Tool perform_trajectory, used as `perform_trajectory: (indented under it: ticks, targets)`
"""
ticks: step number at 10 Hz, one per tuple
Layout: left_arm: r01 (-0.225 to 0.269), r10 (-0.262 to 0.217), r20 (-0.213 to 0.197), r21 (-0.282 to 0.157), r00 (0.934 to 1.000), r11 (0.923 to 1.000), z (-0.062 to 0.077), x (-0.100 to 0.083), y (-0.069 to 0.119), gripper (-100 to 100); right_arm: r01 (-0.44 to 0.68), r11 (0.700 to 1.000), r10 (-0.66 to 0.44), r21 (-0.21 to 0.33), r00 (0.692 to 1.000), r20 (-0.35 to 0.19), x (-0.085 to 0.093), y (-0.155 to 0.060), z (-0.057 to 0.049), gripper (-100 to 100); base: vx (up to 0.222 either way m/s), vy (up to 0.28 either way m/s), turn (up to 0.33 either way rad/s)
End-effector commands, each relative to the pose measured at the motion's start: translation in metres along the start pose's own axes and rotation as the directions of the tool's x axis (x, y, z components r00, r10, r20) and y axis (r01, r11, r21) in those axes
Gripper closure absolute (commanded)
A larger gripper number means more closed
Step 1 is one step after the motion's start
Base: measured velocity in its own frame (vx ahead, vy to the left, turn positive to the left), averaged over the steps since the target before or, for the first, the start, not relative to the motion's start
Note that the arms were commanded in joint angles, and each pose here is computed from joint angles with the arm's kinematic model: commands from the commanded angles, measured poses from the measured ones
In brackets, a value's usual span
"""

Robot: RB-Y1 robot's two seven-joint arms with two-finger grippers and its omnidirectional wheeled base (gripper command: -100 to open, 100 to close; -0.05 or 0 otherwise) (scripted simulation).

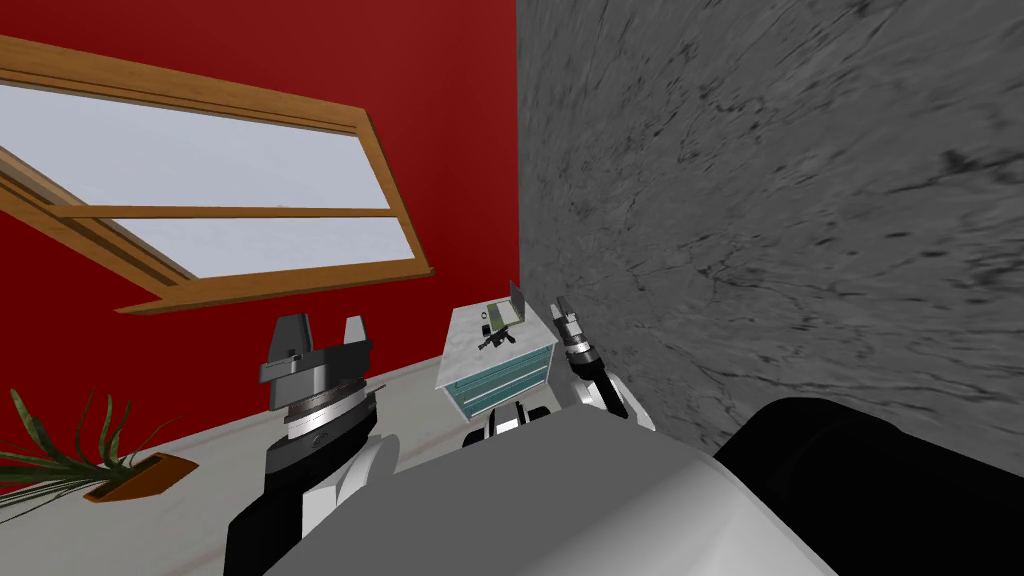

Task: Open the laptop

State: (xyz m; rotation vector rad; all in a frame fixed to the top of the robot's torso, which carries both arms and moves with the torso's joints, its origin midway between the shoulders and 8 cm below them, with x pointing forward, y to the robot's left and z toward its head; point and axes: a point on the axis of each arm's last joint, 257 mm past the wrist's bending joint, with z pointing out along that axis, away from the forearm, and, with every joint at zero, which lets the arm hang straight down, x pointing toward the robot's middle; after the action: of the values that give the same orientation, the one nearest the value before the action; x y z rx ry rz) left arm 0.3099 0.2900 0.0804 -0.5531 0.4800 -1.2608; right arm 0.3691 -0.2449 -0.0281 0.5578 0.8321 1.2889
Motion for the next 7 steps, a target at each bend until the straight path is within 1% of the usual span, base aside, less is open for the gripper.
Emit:
perform_trajectory:
  ticks: [1,3,4,5,6,7]
  targets:
    - [0.0,0.0,0.0,0.0,1.0,1.0,0.0,0.0,0.0,0,0.072,0.996,-0.069,0.051,0.996,-0.059,0.013,-0.019,-0.001,-100,-0.003,-0.016,0.035]
    - [0.0,0.0,0.0,0.0,1.0,1.0,0.0,0.0,0.0,0,0.168,0.98,-0.152,0.111,0.979,-0.136,0.028,-0.049,-0.003,-100,-0.004,-0.015,0.094]
    - [0.0,0.0,0.0,0.0,1.0,1.0,0.0,0.0,0.0,0,0.178,0.978,-0.162,0.11,0.977,-0.142,0.029,-0.049,-0.004,-100,-0.004,-0.015,0.036]
    - [0.0,0.0,0.0,0.0,1.0,1.0,0.0,0.0,0.0,0,0.232,0.963,-0.206,0.137,0.961,-0.184,0.036,-0.066,-0.006,-100,-0.003,-0.015,0.08]
    - [0.0,0.0,0.0,0.0,1.0,1.0,0.0,0.0,0.0,0,0.238,0.962,-0.211,0.135,0.959,-0.188,0.036,-0.066,-0.006,-100,-0.001,-0.014,0.039]
    - [0.0,0.0,0.0,0.0,1.0,1.0,0.0,0.0,0.0,0,0.295,0.942,-0.255,0.159,0.939,-0.231,0.042,-0.082,-0.009,-100,-0.004,-0.013,0.074]
